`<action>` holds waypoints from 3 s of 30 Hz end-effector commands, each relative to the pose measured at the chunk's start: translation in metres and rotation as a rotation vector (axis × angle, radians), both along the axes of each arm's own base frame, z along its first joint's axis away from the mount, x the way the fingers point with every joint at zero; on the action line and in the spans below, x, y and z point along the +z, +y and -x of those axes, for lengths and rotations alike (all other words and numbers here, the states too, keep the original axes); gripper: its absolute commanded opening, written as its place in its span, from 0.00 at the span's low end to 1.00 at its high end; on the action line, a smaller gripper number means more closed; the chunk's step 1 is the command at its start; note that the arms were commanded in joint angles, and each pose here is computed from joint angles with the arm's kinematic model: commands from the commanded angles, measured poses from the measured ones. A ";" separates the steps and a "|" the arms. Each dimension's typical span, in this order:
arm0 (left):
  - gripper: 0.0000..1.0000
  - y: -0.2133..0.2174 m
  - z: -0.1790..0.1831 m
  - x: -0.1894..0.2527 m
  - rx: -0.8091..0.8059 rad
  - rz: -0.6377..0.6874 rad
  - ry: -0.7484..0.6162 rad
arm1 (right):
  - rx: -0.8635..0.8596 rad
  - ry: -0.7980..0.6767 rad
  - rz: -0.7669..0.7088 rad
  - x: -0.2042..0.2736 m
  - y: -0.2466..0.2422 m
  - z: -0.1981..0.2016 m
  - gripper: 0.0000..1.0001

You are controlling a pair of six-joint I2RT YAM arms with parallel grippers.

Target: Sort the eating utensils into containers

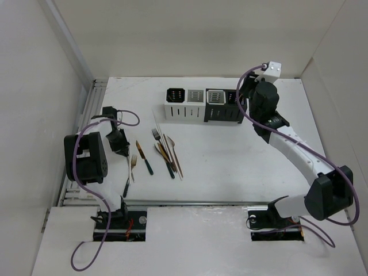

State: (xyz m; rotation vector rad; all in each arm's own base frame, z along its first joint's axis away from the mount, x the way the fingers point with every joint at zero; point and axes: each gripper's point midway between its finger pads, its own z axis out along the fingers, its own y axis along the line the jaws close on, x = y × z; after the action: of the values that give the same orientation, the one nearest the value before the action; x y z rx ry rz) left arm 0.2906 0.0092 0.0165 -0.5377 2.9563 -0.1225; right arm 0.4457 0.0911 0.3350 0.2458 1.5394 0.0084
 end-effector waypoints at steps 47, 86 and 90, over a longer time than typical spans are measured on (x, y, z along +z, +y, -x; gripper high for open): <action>0.00 -0.160 -0.149 0.349 -0.450 0.226 -1.024 | 1.286 0.054 -0.189 -0.012 0.378 0.027 0.92; 0.83 -0.080 -0.048 0.099 -0.688 -0.114 -0.425 | -0.015 0.025 -0.066 -0.085 0.003 -0.089 0.00; 0.83 -0.071 -0.039 0.088 -0.673 -0.137 -0.403 | -0.069 0.042 -0.077 -0.094 -0.004 -0.092 0.00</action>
State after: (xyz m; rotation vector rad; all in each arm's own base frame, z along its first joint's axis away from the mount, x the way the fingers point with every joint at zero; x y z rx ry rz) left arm 0.3266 -0.0673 0.0894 0.4624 2.6590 -0.1140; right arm 0.5297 0.0947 0.1998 0.2997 1.6843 0.0191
